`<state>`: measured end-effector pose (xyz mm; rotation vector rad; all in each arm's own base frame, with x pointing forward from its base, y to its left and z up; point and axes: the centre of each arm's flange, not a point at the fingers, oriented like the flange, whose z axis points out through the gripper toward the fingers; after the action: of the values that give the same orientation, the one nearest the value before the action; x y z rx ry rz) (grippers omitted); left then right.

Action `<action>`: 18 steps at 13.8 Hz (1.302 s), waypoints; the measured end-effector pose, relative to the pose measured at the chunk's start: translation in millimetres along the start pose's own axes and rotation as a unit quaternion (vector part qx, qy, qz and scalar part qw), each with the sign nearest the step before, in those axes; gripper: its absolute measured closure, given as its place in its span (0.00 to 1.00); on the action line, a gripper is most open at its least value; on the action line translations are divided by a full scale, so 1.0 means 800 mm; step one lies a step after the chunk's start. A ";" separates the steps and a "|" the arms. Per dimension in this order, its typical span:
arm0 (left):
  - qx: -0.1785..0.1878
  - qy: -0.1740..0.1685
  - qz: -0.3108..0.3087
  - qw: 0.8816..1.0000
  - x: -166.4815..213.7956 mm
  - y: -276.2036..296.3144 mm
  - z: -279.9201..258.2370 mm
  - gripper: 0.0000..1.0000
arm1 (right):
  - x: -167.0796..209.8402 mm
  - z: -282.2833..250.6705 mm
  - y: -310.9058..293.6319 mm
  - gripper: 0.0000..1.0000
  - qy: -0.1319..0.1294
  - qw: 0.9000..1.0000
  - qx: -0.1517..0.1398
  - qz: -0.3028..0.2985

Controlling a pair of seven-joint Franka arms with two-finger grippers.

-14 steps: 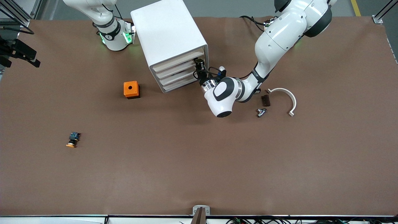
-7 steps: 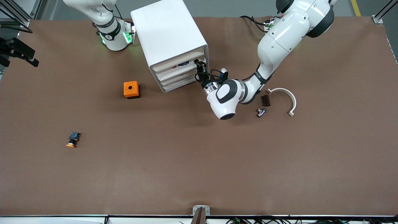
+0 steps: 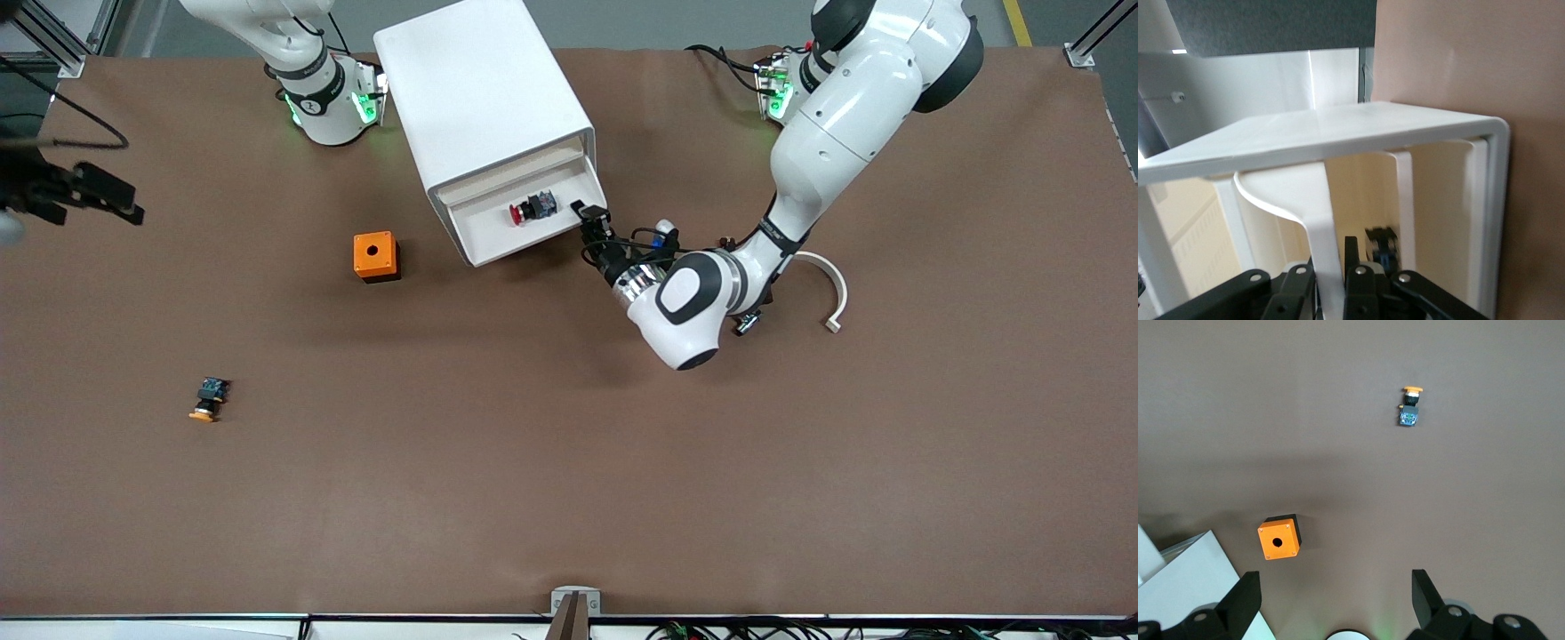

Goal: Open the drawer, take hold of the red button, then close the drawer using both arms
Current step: 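Pull the drawer open with the left gripper while the right gripper reaches in, then release the handle with the left gripper while the right gripper nears the drawer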

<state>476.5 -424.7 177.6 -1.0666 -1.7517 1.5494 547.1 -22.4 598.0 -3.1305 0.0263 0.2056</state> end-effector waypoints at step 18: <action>-0.012 -0.115 0.049 0.992 -0.003 -0.011 -0.111 0.00 | -0.008 0.077 -0.325 0.00 -0.016 0.961 -0.012 0.275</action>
<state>549.7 -379.5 201.4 -1.0327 -1.8977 1.7763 537.5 237.7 538.9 -3.0576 0.8998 0.2549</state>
